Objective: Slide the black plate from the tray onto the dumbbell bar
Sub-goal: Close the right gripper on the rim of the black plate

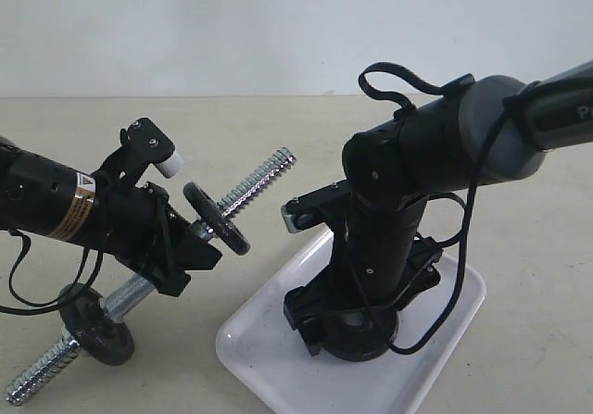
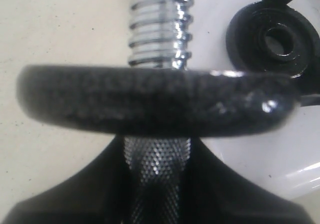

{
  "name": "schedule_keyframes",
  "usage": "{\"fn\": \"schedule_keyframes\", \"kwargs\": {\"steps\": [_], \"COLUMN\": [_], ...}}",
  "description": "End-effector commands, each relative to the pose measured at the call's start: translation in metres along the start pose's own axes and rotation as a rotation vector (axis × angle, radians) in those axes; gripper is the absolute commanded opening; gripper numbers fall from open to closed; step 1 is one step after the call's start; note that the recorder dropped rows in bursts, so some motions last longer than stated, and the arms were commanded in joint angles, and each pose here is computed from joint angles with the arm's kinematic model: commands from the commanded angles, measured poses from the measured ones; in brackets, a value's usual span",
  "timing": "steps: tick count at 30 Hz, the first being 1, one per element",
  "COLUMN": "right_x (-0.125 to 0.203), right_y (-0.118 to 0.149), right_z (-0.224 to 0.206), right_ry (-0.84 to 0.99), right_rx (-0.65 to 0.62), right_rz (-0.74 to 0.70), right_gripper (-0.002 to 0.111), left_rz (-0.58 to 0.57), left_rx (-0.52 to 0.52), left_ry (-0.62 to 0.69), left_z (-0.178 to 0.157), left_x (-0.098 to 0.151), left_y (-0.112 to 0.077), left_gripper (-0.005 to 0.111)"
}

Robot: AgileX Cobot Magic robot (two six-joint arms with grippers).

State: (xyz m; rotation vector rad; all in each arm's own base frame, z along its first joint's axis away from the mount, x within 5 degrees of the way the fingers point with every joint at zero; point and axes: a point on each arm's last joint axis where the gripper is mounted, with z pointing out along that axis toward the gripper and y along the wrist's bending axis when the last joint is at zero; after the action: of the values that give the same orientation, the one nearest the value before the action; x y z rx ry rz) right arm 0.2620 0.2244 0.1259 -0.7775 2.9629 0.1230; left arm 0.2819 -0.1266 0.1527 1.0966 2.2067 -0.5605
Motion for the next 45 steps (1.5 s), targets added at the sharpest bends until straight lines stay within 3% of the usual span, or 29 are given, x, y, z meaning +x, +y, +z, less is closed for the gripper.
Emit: {"fn": "schedule_keyframes", "kwargs": {"steps": [1,45], "right_x": [0.0032,0.0004], "right_y": [0.0028,0.0031], "right_z": [0.0065,0.0065], "right_ry": [0.029,-0.001], "right_rx": [-0.034,-0.038], "right_rz": [0.028,0.047], "right_gripper": [0.101,0.101], "left_rz": [0.026,0.026], "left_rx": [0.013,0.013], "left_ry": [-0.087,-0.087], "left_z": [-0.013,-0.013], "left_x": [-0.0197,-0.0197], "left_y": [-0.0037,-0.0037], "left_gripper": [0.004,0.004]}}
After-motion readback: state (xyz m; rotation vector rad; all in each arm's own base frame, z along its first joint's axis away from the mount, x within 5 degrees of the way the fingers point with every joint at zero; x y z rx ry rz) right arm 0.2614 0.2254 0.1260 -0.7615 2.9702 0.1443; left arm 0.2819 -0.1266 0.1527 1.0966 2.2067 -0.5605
